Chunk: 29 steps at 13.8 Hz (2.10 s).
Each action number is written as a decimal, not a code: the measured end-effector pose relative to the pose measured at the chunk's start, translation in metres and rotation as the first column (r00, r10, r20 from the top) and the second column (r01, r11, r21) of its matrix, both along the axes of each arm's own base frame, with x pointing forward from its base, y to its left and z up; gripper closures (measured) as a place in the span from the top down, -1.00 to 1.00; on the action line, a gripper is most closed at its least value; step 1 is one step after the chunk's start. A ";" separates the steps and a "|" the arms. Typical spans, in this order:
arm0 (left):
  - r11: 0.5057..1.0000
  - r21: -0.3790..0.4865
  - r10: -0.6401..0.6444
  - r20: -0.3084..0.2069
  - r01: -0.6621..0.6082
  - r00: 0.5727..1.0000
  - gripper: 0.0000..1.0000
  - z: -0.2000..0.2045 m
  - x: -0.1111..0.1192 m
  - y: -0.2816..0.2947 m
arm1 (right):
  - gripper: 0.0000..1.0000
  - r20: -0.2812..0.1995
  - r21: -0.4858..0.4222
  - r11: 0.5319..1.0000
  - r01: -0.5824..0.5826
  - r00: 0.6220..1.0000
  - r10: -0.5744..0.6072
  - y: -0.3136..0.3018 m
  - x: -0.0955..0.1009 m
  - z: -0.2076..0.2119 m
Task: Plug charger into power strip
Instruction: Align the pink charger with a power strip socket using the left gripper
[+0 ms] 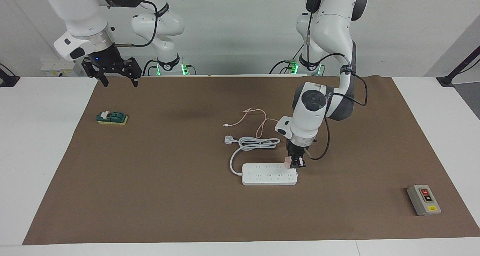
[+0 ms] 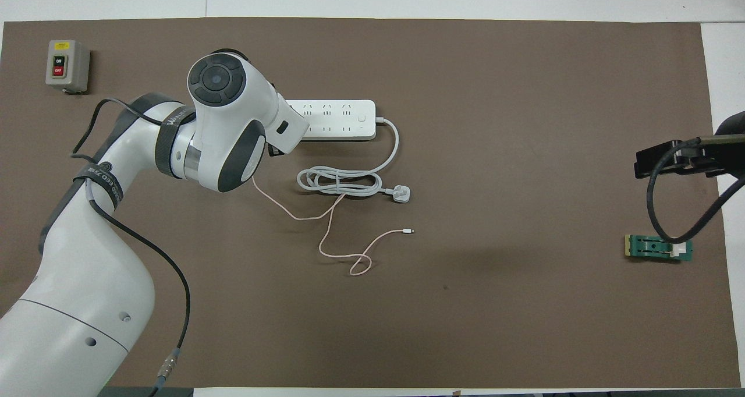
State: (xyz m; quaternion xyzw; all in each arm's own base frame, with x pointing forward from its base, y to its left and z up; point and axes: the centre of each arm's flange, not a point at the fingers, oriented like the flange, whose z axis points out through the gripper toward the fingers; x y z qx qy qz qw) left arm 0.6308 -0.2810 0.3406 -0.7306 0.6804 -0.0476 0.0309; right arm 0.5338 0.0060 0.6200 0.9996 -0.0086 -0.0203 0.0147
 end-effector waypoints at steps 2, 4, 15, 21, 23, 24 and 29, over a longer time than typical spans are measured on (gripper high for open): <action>1.000 0.000 0.000 0.000 0.000 1.000 -0.37 -0.001 0.000 0.000 | 1.00 0.000 0.000 1.000 -0.001 1.000 0.001 0.001 0.000 0.000; 1.000 0.000 0.000 -0.001 0.000 1.000 -0.37 -0.002 0.000 0.000 | 1.00 0.000 0.000 1.000 -0.001 1.000 0.001 0.001 0.000 0.000; 0.990 0.019 -0.138 -0.071 0.140 0.988 -0.37 -0.011 0.016 -0.003 | 1.00 0.002 0.000 1.000 -0.001 1.000 0.001 0.001 -0.001 0.001; 0.990 0.014 -0.141 -0.072 0.142 0.987 -0.37 -0.012 0.016 -0.002 | 1.00 0.002 0.000 1.000 -0.001 1.000 0.001 0.001 -0.001 0.001; 0.990 0.010 -0.140 -0.076 0.141 0.987 -0.26 -0.019 0.016 -0.003 | 1.00 0.002 0.000 1.000 -0.001 1.000 0.001 0.001 -0.001 0.001; 0.991 0.002 -0.135 -0.076 0.136 0.988 -0.26 -0.026 0.018 -0.003 | 1.00 0.002 0.000 1.000 -0.001 1.000 0.001 0.001 -0.001 0.001; 0.995 -0.056 -0.085 -0.095 0.080 0.992 0.75 -0.017 0.024 0.007 | 1.00 0.002 0.000 1.000 -0.001 1.000 0.001 0.001 -0.001 0.001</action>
